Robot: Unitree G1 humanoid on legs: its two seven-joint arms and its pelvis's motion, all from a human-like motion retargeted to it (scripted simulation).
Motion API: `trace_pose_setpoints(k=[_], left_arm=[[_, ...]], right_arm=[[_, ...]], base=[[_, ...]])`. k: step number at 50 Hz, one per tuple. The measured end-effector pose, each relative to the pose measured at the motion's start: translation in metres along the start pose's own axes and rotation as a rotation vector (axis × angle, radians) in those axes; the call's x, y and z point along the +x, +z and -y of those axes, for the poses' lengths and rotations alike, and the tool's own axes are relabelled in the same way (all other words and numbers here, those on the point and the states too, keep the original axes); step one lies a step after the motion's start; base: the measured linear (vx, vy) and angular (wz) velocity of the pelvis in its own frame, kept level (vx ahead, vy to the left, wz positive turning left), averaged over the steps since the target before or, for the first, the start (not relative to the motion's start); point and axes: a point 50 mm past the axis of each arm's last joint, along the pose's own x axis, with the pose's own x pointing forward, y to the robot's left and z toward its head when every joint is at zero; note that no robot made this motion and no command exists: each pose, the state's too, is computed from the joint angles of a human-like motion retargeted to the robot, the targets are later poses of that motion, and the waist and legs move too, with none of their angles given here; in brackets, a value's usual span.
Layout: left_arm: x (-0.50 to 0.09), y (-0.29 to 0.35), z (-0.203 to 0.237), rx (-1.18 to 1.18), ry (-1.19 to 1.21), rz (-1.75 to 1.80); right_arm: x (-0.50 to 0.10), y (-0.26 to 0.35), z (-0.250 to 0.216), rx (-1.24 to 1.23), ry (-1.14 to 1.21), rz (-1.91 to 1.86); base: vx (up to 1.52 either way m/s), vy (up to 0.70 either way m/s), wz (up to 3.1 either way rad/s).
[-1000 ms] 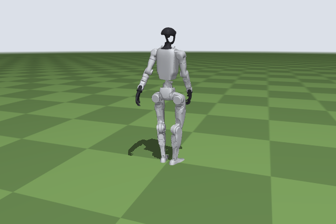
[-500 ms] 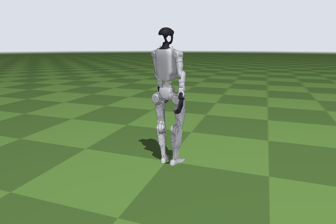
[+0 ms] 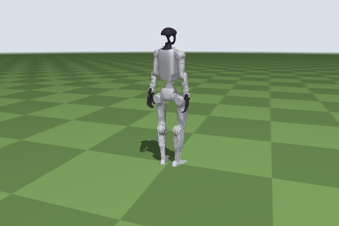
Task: In place motions
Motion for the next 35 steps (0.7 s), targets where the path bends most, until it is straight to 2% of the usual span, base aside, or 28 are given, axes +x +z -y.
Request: trace_pose_setpoints(k=[7, 17, 23, 35], left_arm=[[-0.001, 0.004, -0.002, 0.007, 0.001, -0.001], [-0.007, 0.038, 0.003, 0.106, 0.016, 0.059], [-0.01, 0.043, -0.003, 0.213, 0.04, 0.047], [-0.008, 0.035, -0.002, 0.142, 0.004, 0.025]], right_arm=[[-0.001, -0.033, 0.002, 0.035, -0.002, -0.144], [-0.008, -0.081, -0.01, 0.095, 0.027, -0.345], [-0.006, -0.078, -0.012, 0.074, 0.041, -0.331], [-0.002, -0.045, -0.003, -0.099, 0.014, -0.232]], base=[[0.01, 0.02, 0.19], [0.01, 0.01, -1.16], [0.0, -0.01, -0.13], [-0.01, -0.01, 0.66]])
